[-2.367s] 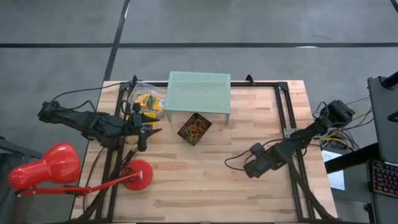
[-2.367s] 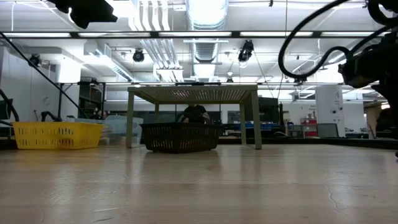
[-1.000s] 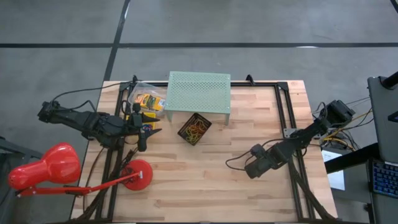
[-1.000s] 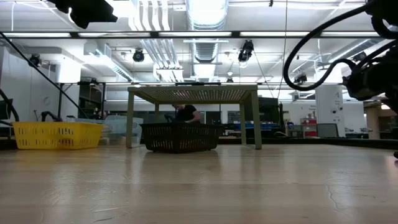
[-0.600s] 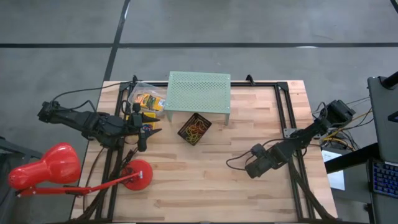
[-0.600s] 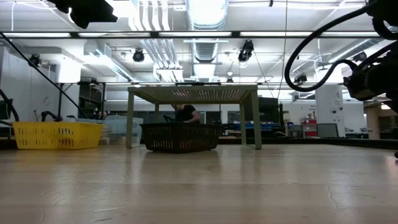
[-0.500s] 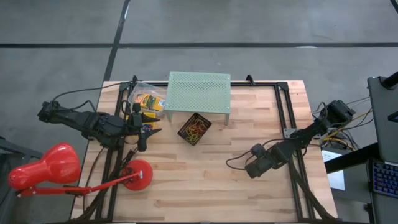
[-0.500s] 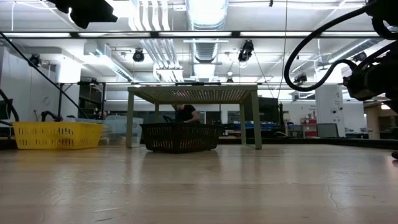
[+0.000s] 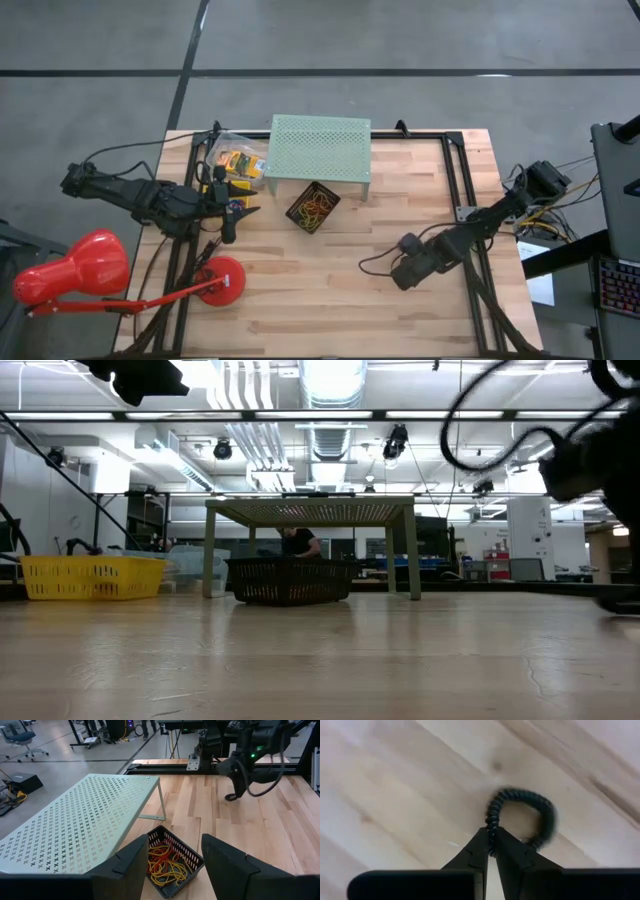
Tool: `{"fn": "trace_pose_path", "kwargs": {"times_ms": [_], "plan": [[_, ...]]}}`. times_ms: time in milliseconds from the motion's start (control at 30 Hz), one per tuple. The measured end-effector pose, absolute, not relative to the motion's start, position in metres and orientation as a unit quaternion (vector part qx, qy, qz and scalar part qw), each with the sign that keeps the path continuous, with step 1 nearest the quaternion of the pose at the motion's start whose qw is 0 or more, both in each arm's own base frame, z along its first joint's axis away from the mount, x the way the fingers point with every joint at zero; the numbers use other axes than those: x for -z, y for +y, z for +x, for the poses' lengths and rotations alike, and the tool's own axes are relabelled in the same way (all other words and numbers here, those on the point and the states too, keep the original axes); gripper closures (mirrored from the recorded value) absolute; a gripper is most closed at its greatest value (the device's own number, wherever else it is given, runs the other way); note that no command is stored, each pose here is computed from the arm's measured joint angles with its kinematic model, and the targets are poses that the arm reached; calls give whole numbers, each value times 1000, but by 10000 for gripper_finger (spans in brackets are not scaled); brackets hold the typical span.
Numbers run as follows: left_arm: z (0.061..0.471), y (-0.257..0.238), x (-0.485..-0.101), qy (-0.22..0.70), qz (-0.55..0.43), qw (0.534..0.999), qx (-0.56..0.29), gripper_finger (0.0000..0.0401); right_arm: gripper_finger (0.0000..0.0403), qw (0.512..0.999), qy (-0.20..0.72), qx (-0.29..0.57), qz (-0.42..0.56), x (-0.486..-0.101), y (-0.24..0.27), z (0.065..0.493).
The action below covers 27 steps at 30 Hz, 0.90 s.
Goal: Pick & Place Office Desk Supplies
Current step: Put the black spring rubber band into the yellow bin
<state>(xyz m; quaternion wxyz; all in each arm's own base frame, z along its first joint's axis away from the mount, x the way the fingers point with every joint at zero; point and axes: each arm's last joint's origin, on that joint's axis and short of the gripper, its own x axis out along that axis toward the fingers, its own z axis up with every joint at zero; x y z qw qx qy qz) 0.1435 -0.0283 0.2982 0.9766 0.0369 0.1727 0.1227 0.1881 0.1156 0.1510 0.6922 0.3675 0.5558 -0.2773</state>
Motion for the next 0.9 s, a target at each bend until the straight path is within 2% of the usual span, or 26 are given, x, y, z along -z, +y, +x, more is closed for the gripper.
{"fn": "trace_pose_path", "kwargs": {"times_ms": [233,467,700,900], "plan": [[144,-28,-298,173,37,977,-123,216,382,793,496,223,274,-178,122,209],[144,-28,-298,173,37,977,-123,216,381,884,386,217,145,-209,123,230],[144,-28,-298,173,37,977,-123,216,381,943,269,195,7,-234,128,252],[144,-28,-298,173,37,977,-123,216,381,972,158,150,-90,-239,131,265]]}}
